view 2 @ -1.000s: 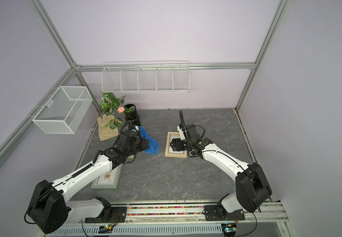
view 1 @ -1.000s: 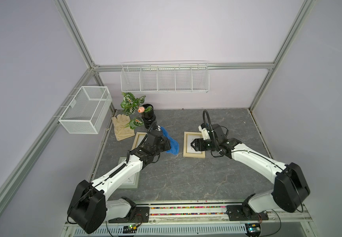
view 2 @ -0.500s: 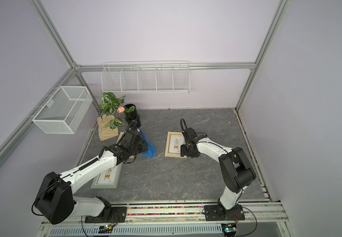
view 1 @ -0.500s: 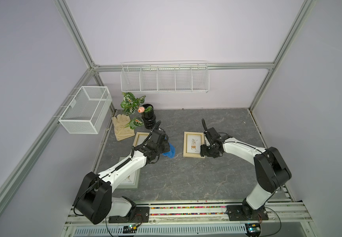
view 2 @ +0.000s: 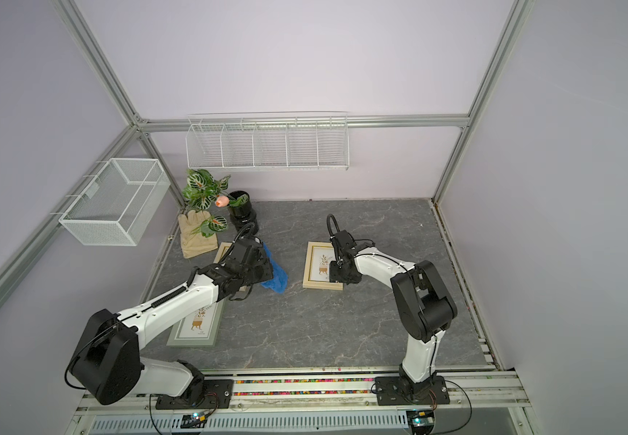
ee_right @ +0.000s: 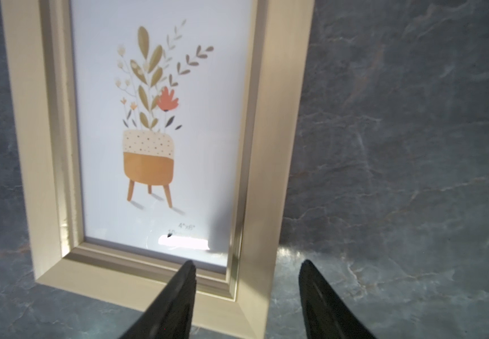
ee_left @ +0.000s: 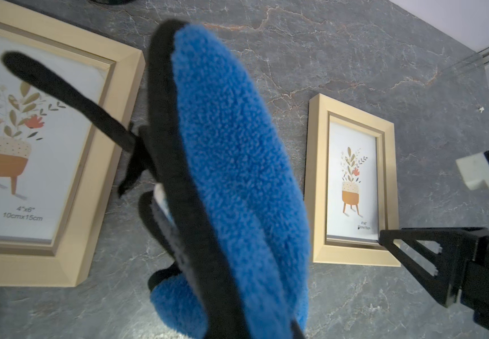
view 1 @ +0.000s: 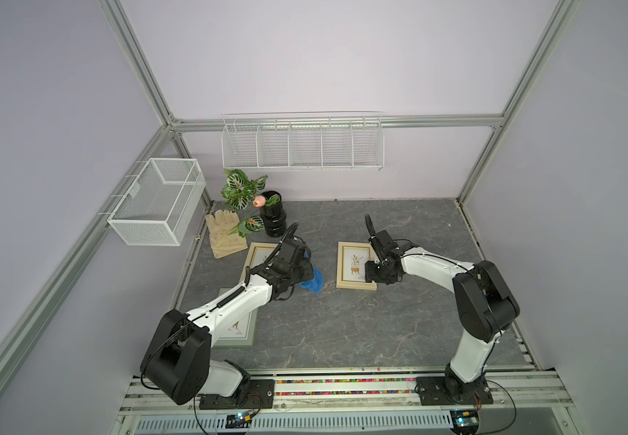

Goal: Wipe the picture frame with a cloth
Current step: Wipe the dirt from the picture frame.

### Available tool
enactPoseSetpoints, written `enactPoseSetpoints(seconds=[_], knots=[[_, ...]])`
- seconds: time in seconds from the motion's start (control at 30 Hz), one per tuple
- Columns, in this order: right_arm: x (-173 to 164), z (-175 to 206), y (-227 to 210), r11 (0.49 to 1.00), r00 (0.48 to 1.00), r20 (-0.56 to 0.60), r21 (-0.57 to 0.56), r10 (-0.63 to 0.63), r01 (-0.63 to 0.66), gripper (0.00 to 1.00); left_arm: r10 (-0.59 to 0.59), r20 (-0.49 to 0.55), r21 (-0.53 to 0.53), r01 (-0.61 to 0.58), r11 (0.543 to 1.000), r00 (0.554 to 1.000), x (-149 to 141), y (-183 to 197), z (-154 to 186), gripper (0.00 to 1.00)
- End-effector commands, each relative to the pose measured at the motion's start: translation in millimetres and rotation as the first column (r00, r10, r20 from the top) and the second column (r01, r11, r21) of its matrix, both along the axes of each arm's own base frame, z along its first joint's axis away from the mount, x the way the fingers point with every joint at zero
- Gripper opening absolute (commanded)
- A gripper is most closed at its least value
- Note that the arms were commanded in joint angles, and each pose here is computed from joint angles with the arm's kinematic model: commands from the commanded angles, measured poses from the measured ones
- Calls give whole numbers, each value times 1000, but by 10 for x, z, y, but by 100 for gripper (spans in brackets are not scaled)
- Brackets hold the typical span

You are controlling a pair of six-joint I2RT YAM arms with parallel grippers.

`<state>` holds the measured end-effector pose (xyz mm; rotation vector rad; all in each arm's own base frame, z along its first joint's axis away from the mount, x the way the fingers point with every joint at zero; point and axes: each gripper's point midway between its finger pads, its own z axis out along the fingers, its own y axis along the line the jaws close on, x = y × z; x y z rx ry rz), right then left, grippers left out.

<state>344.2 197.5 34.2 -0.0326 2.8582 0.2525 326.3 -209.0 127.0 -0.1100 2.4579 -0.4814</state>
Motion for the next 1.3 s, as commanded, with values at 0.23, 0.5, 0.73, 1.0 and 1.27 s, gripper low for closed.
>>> enactPoseSetpoints(seconds=[0.23,0.5,0.73,1.0,1.27], knots=[[-66,-227,41,999,998,-34,11,44,-44,42,-31,28,-7,31,999,999,178,-197,173,0],[-182,-237,340,994,994,-27,41,106,-104,33,-50,-29,-89,48,995,998,501,-685,16,0],[-245,-204,523,989,990,1,51,141,-141,30,-100,-109,-162,81,984,989,822,-1168,-311,0],[-277,-229,475,992,993,5,30,119,-119,26,-34,-192,-19,31,999,981,941,-946,-821,0],[-312,-275,473,991,991,0,13,133,-133,22,40,-205,-18,-45,999,978,1002,-516,-967,0]])
